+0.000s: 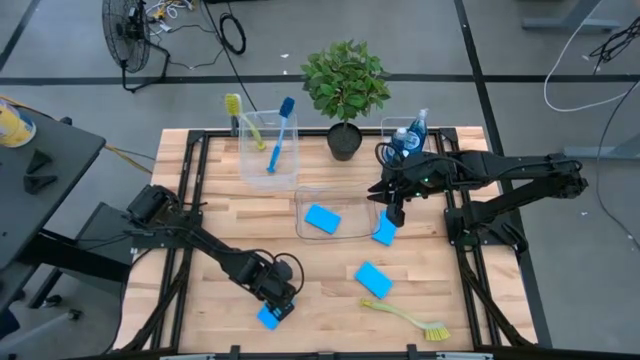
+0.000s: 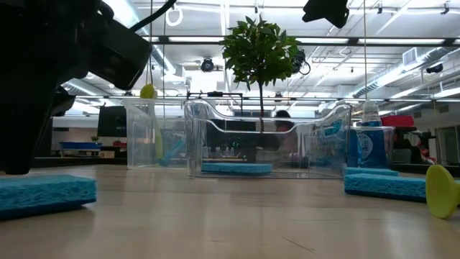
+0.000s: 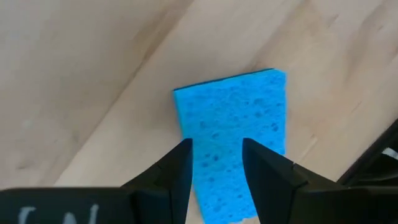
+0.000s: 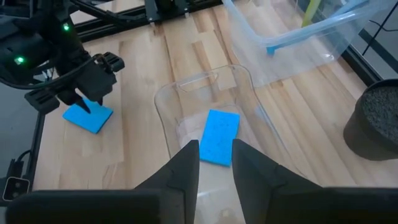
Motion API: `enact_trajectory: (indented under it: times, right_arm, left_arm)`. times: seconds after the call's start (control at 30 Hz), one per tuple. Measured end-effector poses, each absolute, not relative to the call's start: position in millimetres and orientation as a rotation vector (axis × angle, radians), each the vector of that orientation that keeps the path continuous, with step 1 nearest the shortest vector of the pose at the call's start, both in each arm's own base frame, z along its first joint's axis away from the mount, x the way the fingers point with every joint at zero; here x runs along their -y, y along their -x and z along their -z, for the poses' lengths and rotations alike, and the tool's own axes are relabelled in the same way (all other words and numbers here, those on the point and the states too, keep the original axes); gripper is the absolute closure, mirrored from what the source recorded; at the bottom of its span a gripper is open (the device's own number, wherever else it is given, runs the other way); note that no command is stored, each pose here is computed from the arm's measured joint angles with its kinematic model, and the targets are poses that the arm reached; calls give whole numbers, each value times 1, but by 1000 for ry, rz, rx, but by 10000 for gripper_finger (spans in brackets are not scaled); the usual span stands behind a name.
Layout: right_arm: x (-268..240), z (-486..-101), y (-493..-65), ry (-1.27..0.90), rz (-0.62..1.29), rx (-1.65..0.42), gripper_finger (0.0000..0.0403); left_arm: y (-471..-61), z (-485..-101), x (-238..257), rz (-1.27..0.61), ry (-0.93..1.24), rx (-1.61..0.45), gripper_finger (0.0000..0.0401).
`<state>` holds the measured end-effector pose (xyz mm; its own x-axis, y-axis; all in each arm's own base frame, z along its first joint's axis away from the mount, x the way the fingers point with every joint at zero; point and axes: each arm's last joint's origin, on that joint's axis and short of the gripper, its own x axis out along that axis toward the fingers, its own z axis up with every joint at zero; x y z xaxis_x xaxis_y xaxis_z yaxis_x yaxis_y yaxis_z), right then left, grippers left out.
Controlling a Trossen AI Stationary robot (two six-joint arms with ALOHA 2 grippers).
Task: Pick & Place Kitchen Sink Supplies
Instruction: Put the blue sponge into the bottom transparent bin
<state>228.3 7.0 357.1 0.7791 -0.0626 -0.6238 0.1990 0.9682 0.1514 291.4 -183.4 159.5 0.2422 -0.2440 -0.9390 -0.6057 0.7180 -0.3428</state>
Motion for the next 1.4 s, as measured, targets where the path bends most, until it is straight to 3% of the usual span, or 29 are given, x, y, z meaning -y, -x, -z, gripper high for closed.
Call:
enact_trajectory:
  times: [0.8, 0.9, 1.1, 1.4]
  right_arm:
    - [-7, -358, -229, -219, 133, -648, 305]
    - [-7, -359, -230, -217, 139, -644, 305]
    - [-7, -359, -230, -213, 139, -642, 305]
    - [-7, -359, -230, -196, 133, -643, 305]
  left_arm:
    - [-292, -150, 185, -305, 760, -1352, 260]
    - [-293, -150, 185, -296, 755, -1353, 286]
    - [-293, -150, 185, -282, 745, -1353, 387]
    - [-294, -161, 179, -249, 746, -1331, 398]
